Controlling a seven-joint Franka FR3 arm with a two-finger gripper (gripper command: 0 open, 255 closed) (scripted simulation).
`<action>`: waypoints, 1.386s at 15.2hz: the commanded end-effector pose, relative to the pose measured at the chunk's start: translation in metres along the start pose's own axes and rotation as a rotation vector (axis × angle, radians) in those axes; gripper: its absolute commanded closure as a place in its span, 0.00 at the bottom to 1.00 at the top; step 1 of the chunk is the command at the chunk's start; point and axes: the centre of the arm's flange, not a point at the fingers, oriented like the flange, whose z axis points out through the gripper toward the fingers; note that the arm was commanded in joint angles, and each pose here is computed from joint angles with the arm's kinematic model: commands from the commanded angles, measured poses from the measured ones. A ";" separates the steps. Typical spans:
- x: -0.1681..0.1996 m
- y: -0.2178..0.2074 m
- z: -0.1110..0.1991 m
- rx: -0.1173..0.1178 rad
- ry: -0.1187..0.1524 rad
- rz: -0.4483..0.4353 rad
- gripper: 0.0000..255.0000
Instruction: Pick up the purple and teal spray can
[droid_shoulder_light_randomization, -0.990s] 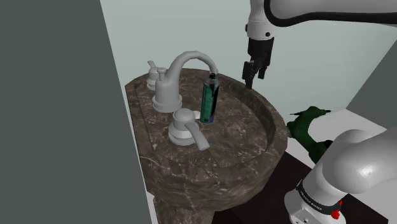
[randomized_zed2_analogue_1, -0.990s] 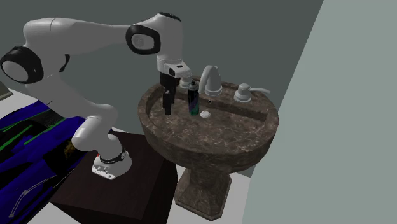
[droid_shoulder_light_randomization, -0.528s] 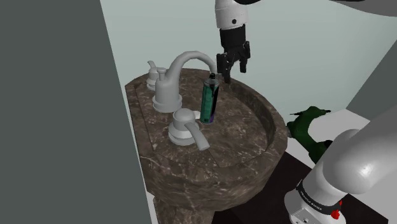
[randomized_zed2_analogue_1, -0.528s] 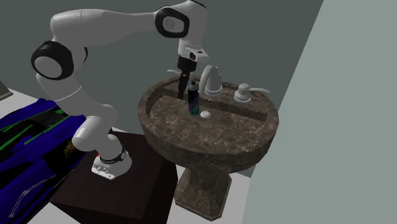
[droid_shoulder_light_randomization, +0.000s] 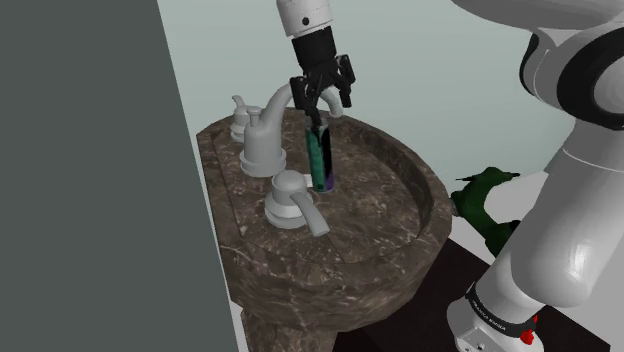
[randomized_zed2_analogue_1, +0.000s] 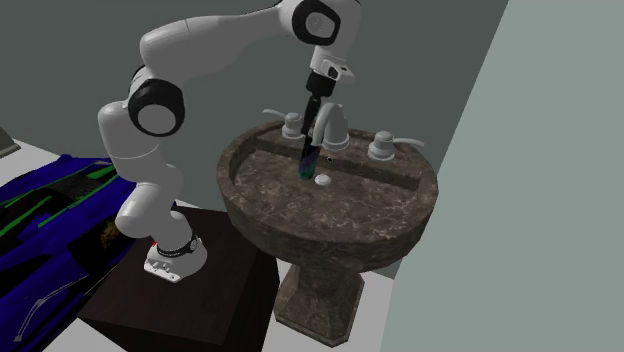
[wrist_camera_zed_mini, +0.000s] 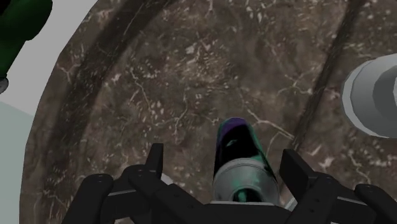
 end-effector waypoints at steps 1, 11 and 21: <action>0.005 -0.004 0.006 -0.001 -0.005 0.003 0.00; 0.007 -0.012 0.038 -0.001 -0.006 0.003 1.00; 0.009 -0.007 0.018 -0.001 -0.005 0.003 1.00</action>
